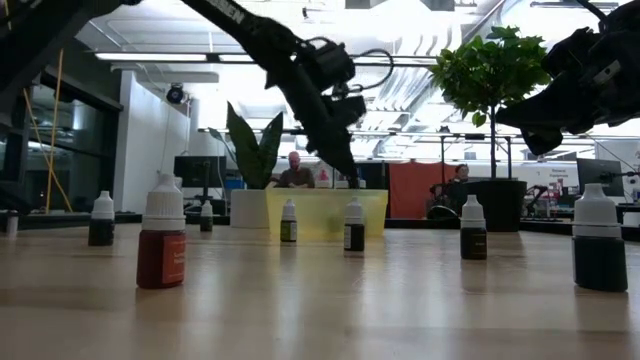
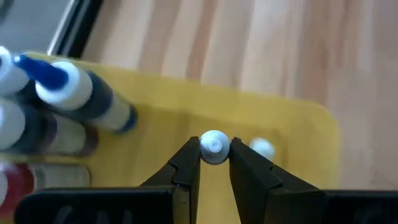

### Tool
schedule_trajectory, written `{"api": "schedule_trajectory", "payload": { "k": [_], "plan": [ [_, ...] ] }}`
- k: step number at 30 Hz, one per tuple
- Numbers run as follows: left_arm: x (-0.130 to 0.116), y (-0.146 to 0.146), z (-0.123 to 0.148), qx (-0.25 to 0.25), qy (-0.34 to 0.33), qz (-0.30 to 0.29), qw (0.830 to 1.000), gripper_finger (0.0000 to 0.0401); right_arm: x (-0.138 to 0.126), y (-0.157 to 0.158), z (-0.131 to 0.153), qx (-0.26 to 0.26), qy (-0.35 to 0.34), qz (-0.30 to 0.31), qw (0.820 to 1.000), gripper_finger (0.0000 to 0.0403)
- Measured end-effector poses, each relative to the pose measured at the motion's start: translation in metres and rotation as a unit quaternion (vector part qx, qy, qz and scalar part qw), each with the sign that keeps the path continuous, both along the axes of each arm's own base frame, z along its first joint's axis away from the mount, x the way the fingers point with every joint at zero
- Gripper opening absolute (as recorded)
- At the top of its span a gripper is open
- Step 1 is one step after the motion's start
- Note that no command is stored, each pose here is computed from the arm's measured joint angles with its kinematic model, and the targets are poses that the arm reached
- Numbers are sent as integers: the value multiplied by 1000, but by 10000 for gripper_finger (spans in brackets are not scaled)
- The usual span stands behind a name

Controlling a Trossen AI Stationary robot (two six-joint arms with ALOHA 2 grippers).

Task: Pick & Place food coloring
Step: Put the top small red food coloring bottle into the yellow bin

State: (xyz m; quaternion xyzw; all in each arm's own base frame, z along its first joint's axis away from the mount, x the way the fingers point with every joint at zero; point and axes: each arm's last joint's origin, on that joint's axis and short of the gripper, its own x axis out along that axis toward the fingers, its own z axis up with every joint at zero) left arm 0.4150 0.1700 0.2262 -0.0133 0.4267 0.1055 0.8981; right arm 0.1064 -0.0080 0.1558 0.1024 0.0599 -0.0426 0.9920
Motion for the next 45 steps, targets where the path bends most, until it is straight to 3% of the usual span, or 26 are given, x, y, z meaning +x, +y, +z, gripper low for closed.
{"api": "schedule_trajectory", "payload": {
  "k": [24,45],
  "plan": [
    [14,13,-47,-26,12,48,998,64,0,0,0,0,0,0,1000,0],
    [14,13,-47,-25,12,49,998,64,0,0,0,0,0,0,1000,0]
  ]
}}
